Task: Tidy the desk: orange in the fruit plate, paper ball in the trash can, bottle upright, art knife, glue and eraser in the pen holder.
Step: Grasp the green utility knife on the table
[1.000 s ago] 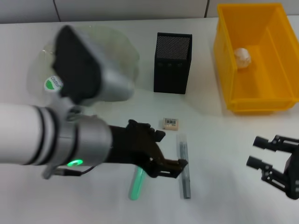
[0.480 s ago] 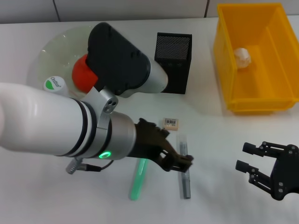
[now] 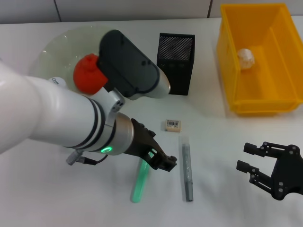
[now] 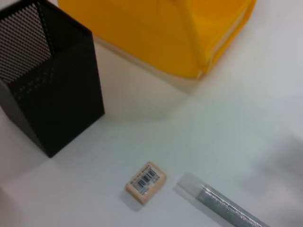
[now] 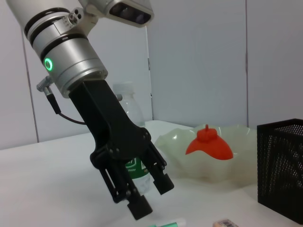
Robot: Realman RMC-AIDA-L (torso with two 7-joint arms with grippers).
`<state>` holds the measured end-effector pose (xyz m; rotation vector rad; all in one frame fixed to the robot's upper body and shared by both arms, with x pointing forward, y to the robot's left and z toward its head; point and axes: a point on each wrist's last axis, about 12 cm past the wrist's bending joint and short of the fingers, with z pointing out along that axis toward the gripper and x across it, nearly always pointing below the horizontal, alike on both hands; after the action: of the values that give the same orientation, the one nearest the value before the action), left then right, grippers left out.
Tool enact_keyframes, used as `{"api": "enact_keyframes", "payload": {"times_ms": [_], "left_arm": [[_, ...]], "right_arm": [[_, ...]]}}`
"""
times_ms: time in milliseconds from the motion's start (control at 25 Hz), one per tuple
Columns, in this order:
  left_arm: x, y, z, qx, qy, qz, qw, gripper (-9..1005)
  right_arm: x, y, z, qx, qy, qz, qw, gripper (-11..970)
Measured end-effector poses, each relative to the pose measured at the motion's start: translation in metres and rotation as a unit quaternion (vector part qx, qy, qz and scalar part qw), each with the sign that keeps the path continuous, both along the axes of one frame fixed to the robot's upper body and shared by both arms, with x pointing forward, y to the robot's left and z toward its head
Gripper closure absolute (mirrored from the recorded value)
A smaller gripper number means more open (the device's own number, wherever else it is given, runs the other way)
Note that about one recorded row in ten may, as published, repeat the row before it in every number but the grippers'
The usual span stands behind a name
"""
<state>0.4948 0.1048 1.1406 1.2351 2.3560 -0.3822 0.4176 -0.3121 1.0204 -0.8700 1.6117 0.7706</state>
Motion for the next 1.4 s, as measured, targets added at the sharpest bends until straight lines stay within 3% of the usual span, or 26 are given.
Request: {"api": "enact_keyframes", "payload": {"times_ms": [560,1400], "left_arm": [[0.006,0.003,-0.017,0.045,0.031,-0.003,0.999,265],[0.005,0.003,-0.018,0.074,0.050,-0.018,0.996,285]], "right_arm": [[0.004,0.002,-0.003,-0.004,0.007,-0.006,1.000,539],[0.003,0.003,-0.004,-0.004,0.012,-0.005,1.000,543]]}}
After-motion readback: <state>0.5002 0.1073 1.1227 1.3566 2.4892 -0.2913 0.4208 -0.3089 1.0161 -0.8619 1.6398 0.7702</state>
